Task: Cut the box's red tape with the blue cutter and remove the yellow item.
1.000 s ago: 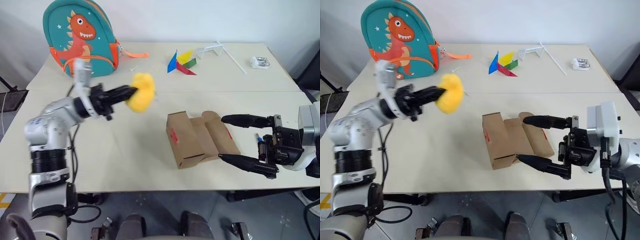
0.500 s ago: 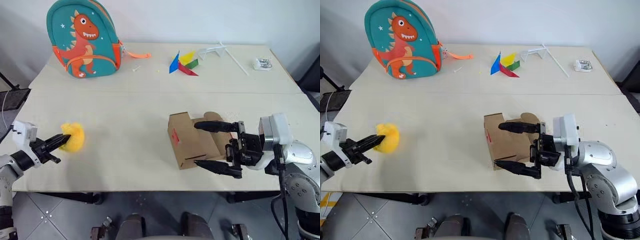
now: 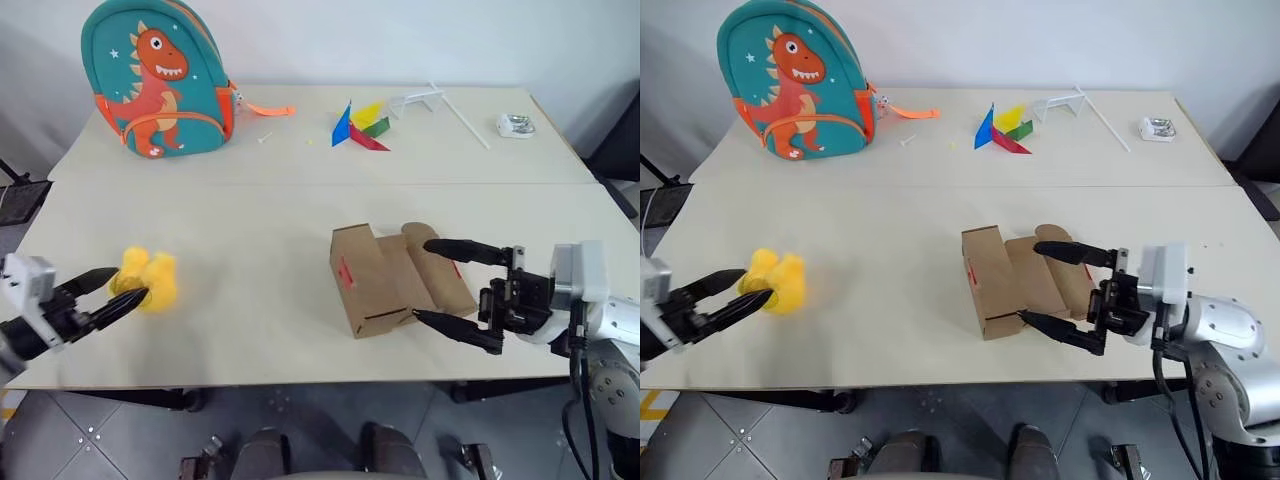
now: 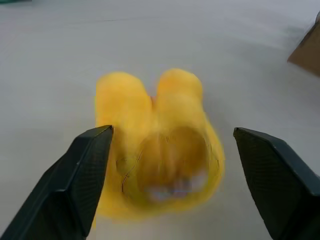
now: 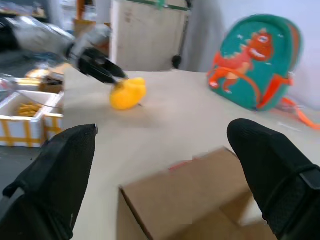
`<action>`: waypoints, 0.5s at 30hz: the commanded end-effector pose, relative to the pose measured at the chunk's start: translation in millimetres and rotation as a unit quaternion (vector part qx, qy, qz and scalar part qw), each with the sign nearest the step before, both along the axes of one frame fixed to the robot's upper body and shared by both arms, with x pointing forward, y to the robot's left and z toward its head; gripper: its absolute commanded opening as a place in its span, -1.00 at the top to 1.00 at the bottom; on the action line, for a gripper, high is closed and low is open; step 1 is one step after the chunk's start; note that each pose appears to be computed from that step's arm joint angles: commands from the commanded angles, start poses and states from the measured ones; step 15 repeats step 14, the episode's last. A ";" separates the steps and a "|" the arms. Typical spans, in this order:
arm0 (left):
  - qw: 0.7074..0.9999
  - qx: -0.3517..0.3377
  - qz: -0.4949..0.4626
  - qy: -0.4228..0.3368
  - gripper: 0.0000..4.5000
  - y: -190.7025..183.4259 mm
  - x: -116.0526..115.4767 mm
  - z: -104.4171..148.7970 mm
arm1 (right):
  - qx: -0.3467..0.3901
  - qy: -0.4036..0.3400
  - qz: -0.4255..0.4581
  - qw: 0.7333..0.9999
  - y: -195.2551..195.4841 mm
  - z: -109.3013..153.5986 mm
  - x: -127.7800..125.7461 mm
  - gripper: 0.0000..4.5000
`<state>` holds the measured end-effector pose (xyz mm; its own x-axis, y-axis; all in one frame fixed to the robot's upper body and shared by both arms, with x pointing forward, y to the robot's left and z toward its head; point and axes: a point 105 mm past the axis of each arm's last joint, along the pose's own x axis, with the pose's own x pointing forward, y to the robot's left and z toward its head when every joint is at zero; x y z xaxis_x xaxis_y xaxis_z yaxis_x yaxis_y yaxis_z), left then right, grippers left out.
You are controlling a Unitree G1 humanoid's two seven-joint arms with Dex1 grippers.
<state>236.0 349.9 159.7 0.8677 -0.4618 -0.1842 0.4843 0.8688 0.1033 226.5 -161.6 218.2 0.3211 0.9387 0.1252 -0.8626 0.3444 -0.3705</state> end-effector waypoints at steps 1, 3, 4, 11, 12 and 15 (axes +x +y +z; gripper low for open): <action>0.995 0.068 -0.026 -0.062 -0.75 10.1 -31.7 18.6 | -0.025 -0.004 -0.029 0.999 -25.4 -0.6 -6.8 -1.00; 0.995 0.077 -0.011 -0.062 -0.75 13.1 -43.7 13.2 | -0.035 0.020 -0.030 0.999 -34.4 -6.8 -10.3 -1.00; 0.995 0.086 -0.002 -0.057 -0.75 13.6 -47.5 11.1 | -0.042 0.017 -0.031 0.998 -37.8 -8.2 -9.3 -1.00; 0.996 0.072 0.001 -0.059 -0.75 -3.9 -44.2 -3.2 | -0.065 0.011 -0.056 0.996 -53.3 -38.9 0.7 -1.00; 0.996 0.067 0.001 -0.064 -0.75 -8.2 -41.5 -4.6 | -0.064 0.012 -0.062 0.996 -55.3 -42.3 1.8 -1.00; 0.996 0.060 -0.002 -0.066 -0.75 -15.5 -37.7 -7.3 | -0.072 0.000 -0.076 0.994 -59.6 -45.4 4.8 -1.00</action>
